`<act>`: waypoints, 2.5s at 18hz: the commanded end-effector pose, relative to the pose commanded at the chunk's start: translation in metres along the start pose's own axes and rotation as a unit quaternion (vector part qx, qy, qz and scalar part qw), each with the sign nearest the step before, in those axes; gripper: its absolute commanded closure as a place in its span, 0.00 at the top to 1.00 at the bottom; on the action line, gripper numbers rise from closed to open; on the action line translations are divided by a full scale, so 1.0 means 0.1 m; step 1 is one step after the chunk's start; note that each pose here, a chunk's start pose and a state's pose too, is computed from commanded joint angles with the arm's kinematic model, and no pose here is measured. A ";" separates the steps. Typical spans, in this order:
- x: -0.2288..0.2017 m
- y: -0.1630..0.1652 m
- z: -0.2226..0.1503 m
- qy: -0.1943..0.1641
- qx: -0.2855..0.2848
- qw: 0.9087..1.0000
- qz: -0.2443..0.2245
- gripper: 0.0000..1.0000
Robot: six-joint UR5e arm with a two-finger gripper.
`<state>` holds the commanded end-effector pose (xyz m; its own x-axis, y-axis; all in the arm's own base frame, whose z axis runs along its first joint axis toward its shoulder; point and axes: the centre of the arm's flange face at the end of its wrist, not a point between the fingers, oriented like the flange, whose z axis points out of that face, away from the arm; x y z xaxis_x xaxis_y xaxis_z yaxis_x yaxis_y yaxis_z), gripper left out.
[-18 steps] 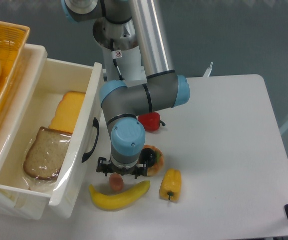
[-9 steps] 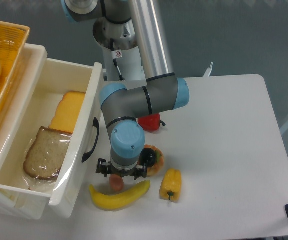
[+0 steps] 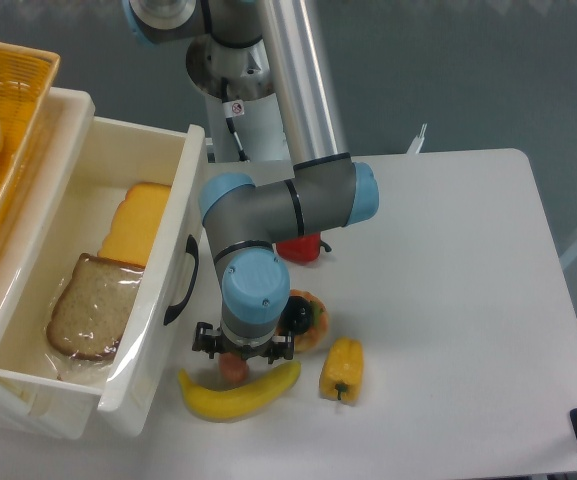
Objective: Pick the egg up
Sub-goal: 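Close the gripper fingers on the brown egg, then lift the gripped egg up off the table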
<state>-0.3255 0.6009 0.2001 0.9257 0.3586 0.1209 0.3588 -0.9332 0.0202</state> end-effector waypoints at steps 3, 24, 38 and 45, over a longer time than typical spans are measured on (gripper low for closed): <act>0.04 -0.01 0.03 0.000 -0.002 1.000 0.004 0.99; 0.07 -0.05 0.09 0.000 -0.005 1.000 0.017 0.81; 0.07 -0.05 0.09 0.000 -0.005 1.000 0.017 0.61; 0.07 -0.05 0.07 -0.001 -0.004 1.000 0.026 0.49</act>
<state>-0.3198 0.6078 0.1939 0.9432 0.3101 0.1190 0.3097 -0.9506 0.0216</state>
